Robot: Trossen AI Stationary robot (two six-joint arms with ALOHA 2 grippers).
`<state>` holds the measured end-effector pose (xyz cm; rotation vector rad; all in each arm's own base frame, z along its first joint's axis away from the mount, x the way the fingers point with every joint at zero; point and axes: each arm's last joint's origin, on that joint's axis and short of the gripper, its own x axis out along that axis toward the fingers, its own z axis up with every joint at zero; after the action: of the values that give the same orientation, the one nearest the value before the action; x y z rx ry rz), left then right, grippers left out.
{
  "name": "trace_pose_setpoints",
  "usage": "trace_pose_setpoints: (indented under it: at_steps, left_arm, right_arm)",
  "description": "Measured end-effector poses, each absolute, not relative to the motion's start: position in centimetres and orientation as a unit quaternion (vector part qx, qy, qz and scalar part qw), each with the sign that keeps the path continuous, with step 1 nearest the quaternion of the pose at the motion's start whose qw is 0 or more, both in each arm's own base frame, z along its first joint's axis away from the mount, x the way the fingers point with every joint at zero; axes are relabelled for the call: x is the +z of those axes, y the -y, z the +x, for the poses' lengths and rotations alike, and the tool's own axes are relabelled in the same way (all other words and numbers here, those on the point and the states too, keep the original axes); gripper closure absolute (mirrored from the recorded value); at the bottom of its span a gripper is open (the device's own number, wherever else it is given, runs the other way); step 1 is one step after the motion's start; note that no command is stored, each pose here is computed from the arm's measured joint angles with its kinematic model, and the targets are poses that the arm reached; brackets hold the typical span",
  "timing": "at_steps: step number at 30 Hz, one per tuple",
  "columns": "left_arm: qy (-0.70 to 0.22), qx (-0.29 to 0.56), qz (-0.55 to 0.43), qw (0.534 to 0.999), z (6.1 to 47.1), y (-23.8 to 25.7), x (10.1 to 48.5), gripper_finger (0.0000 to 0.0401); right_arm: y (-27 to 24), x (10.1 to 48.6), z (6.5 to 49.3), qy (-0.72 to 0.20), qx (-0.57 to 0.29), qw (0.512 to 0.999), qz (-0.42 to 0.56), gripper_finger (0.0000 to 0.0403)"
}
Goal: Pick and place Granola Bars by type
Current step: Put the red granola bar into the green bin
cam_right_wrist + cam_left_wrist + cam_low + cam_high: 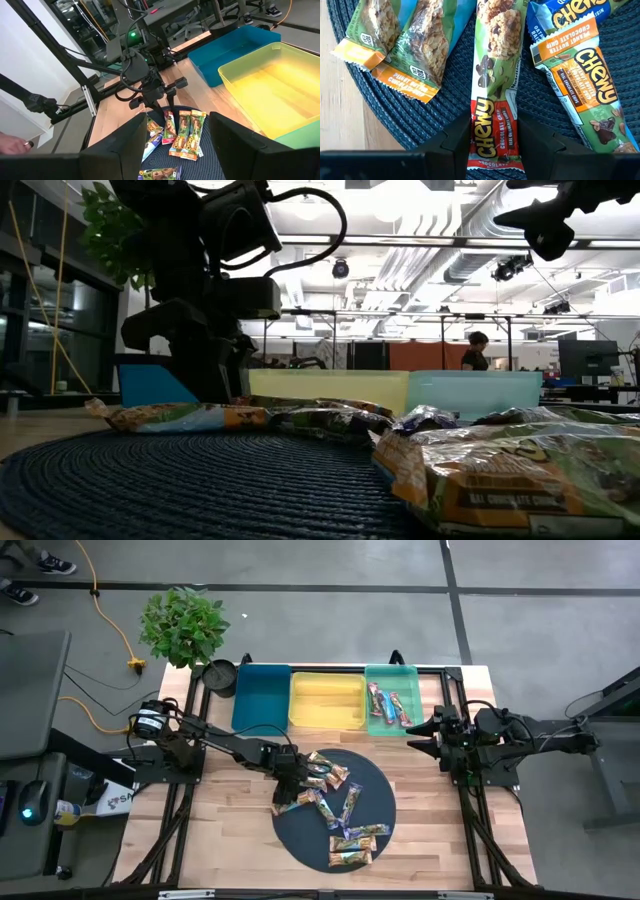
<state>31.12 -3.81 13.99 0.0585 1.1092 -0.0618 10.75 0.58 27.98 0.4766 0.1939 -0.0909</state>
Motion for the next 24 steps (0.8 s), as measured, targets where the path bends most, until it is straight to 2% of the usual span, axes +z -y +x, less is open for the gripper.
trace_pose_setpoints:
  at_steps: [4, 12, 18, 24]
  left_arm:
    - [-0.527, -0.022, 0.034, 0.849, 31.1, 3.8, 14.6, 0.0266]
    - [-0.515, -0.016, 0.056, 0.855, 31.9, 3.7, 18.1, 0.0293]
    - [-0.495, -0.022, 0.066, 0.866, 33.0, 3.9, 20.4, 0.0299]
    - [-0.438, -0.017, 0.104, 0.893, 34.8, 4.0, 24.0, 0.0299]
  right_arm:
    - [-0.6, 28.0, 10.7, -0.096, -0.045, 0.966, 0.236, 0.0203]
    - [-0.6, 28.0, 10.7, -0.096, -0.045, 0.966, 0.236, 0.0203]
    - [-0.6, 28.0, 10.7, -0.096, -0.045, 0.966, 0.236, 0.0203]
    - [-0.5, 28.0, 10.8, -0.095, -0.05, 0.966, 0.234, 0.0203]
